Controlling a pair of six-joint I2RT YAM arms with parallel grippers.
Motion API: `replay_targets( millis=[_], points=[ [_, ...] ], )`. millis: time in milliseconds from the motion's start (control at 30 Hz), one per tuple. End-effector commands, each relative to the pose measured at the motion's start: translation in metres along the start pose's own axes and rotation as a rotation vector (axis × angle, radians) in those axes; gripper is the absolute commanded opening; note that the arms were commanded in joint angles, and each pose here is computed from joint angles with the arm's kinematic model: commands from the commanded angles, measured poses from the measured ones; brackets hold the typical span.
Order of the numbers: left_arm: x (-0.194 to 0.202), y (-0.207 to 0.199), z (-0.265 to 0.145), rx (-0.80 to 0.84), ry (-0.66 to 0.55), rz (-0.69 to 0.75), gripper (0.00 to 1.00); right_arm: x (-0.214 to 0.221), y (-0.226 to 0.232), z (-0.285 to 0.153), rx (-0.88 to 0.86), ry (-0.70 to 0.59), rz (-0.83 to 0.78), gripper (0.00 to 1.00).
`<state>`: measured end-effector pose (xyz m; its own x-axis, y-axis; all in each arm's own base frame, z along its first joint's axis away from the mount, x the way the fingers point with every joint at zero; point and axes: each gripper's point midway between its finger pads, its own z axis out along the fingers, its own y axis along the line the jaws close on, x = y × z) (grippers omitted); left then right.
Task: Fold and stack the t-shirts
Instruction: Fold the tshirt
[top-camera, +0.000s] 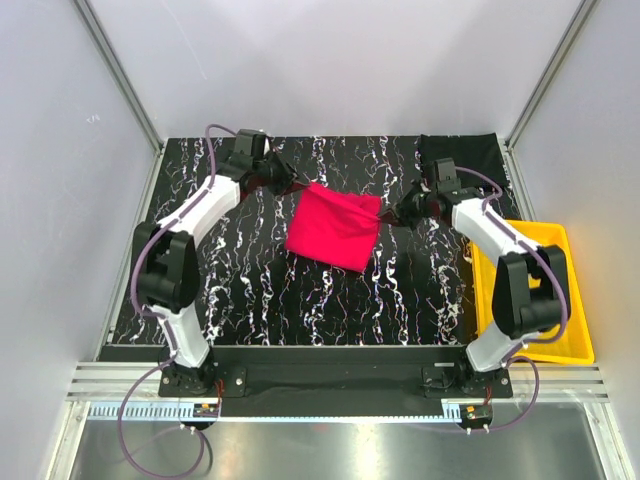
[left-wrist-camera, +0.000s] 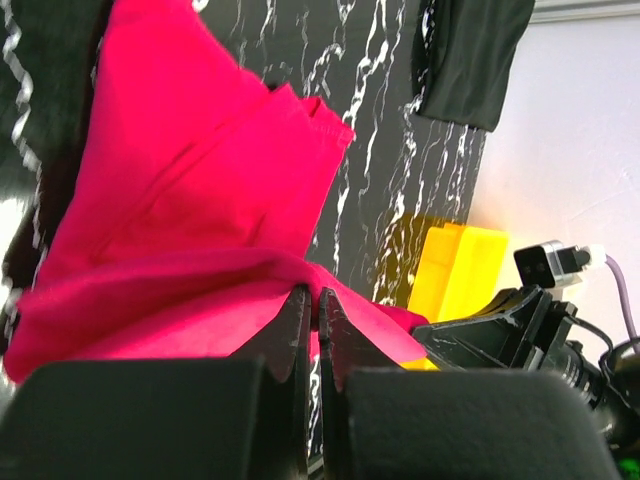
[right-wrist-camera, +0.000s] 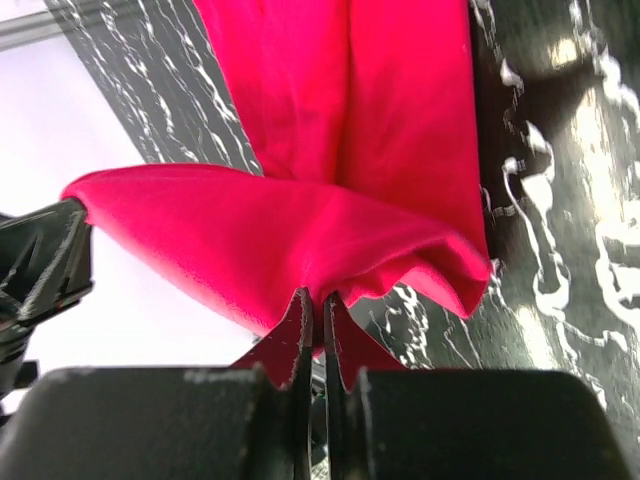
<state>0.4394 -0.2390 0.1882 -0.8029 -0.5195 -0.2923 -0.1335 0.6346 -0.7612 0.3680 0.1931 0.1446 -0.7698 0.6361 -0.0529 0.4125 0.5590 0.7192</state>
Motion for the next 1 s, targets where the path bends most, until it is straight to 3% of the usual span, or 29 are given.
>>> replay_targets(
  millis=[0, 167, 567, 600, 633, 700, 733, 767, 800, 833, 967],
  points=[
    [-0.03, -0.035, -0.002, 0.129, -0.027, 0.058, 0.0, -0.018, 0.028, -0.007, -0.088, 0.037, -0.06, 0.0],
    [-0.056, -0.028, 0.017, 0.161, -0.037, 0.006, 0.0, -0.034, 0.024, 0.022, -0.091, 0.119, -0.036, 0.03],
    [-0.092, -0.007, 0.073, 0.215, -0.028, -0.026, 0.08, -0.081, 0.031, 0.061, -0.1, 0.108, -0.021, 0.12],
    [-0.096, -0.005, 0.078, 0.217, -0.031, -0.024, 0.11, -0.09, 0.034, 0.063, -0.104, 0.097, -0.022, 0.22],
    [-0.107, -0.013, 0.078, 0.24, -0.052, 0.003, 0.14, -0.095, 0.022, 0.079, -0.082, 0.109, -0.006, 0.27],
    [-0.114, 0.011, 0.104, 0.202, -0.048, 0.006, 0.2, -0.127, 0.028, 0.086, -0.11, 0.067, -0.028, 0.32],
    [-0.135, -0.002, 0.105, 0.224, -0.09, 0.073, 0.28, -0.14, 0.028, 0.093, -0.119, 0.055, -0.063, 0.38],
    [-0.131, 0.027, 0.129, 0.17, -0.052, 0.049, 0.36, -0.152, 0.009, 0.111, -0.1, 0.074, -0.035, 0.41],
    [-0.142, 0.033, 0.133, 0.177, -0.059, 0.044, 0.42, -0.177, 0.021, 0.104, -0.136, 0.03, -0.048, 0.44],
    [-0.152, 0.012, 0.125, 0.254, -0.049, 0.051, 0.54, -0.184, 0.022, 0.103, -0.148, 0.03, -0.044, 0.48],
    [-0.163, 0.008, 0.094, 0.249, -0.084, 0.156, 0.6, -0.186, 0.036, 0.076, -0.125, -0.002, -0.17, 0.58]
  ],
)
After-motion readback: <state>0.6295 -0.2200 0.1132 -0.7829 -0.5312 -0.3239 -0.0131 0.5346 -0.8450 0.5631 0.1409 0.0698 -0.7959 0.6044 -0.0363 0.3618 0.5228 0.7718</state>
